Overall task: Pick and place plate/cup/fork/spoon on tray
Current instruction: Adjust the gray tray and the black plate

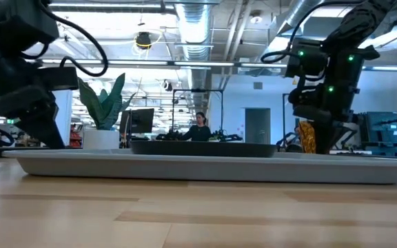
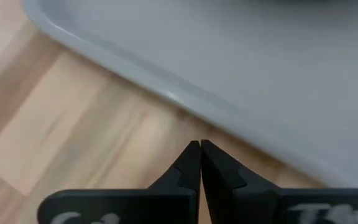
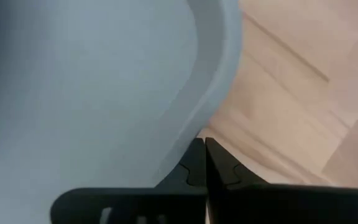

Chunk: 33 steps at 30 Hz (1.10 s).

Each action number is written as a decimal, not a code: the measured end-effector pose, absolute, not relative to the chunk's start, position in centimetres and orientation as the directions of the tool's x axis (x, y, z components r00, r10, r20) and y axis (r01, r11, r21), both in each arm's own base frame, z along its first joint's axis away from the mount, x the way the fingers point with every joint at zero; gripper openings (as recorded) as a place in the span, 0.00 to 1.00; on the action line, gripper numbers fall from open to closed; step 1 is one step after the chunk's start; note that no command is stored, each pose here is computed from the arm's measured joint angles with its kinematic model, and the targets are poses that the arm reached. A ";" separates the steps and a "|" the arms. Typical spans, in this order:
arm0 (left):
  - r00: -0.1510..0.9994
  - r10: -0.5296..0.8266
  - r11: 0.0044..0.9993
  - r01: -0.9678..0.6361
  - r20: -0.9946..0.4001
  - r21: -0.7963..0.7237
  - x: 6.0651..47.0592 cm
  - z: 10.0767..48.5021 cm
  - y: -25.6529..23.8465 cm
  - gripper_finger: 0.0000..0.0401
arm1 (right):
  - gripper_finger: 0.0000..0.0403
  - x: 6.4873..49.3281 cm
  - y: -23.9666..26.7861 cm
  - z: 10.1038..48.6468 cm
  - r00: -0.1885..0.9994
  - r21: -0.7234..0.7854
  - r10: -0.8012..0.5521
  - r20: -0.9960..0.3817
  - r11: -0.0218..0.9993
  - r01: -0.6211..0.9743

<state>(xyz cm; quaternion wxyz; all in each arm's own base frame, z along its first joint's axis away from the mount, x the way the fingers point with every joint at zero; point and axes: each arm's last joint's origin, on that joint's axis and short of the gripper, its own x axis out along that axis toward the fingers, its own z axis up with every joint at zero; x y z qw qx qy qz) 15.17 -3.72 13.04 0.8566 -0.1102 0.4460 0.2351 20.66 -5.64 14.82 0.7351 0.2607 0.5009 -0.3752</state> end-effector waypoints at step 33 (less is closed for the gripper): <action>0.576 0.358 0.865 -0.501 -0.735 0.028 15.3 15.2 -1.2 0.00 | 0.01 23.3 -3.8 19.6 0.373 0.025 -0.243 -0.895 0.809 0.588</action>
